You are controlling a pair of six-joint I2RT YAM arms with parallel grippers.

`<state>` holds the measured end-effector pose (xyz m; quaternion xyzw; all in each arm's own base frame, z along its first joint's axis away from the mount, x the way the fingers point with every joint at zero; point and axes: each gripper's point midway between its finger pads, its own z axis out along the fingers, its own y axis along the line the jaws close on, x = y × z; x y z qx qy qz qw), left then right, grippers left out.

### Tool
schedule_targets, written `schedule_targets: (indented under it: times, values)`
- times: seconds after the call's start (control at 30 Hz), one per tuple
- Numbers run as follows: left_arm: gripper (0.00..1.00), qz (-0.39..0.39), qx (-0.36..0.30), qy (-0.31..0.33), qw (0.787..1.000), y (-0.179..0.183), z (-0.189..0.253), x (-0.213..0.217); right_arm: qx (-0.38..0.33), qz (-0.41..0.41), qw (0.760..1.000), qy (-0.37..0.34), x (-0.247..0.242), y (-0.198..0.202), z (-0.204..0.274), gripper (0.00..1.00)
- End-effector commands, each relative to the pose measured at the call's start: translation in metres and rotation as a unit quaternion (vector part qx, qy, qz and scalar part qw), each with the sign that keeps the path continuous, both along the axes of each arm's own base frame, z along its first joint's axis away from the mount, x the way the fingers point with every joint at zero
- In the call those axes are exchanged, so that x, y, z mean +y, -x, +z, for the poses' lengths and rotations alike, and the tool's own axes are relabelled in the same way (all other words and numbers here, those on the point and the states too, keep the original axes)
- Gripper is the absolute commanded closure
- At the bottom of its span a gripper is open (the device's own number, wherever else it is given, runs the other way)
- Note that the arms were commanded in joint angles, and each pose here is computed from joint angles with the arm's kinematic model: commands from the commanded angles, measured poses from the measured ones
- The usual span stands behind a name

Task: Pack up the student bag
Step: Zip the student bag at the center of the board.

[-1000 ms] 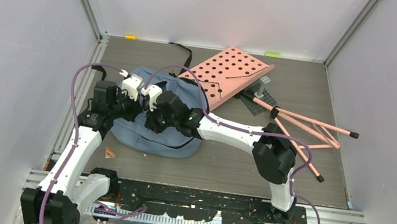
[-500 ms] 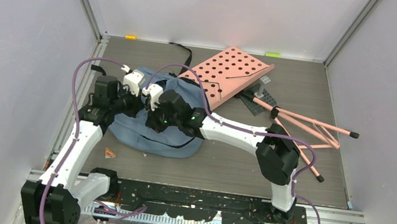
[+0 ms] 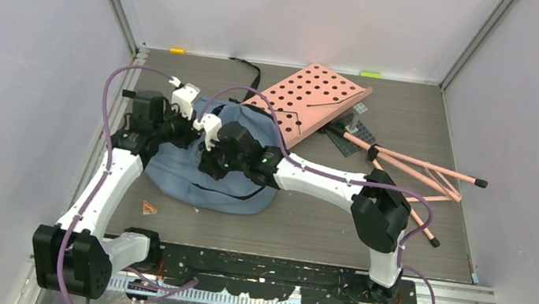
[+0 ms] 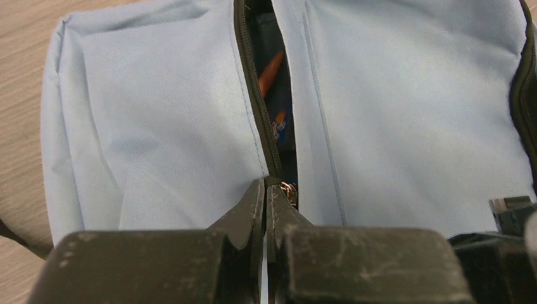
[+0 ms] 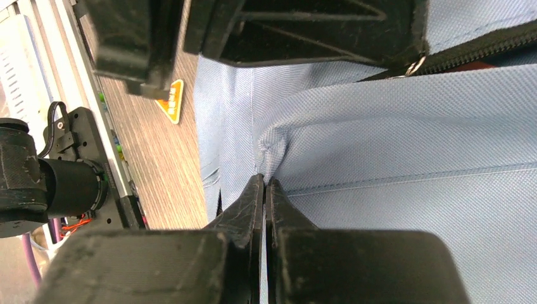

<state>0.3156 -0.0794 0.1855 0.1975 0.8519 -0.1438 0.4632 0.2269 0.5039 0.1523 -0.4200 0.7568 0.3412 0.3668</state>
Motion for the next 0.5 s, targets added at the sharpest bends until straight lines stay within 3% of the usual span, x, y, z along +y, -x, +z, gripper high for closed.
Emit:
schedule_targets:
  times: [0.0,0.47]
  values:
    - [1.0,0.026,-0.215,-0.02,0.976,-0.059,0.108,0.013,0.067,0.076,0.994,0.044,-0.02,0.06,-0.009,0.99]
    - [1.0,0.021,-0.211,0.005,0.977,-0.111,0.094,0.004,0.063,0.077,0.994,0.053,-0.024,0.06,-0.012,0.99]
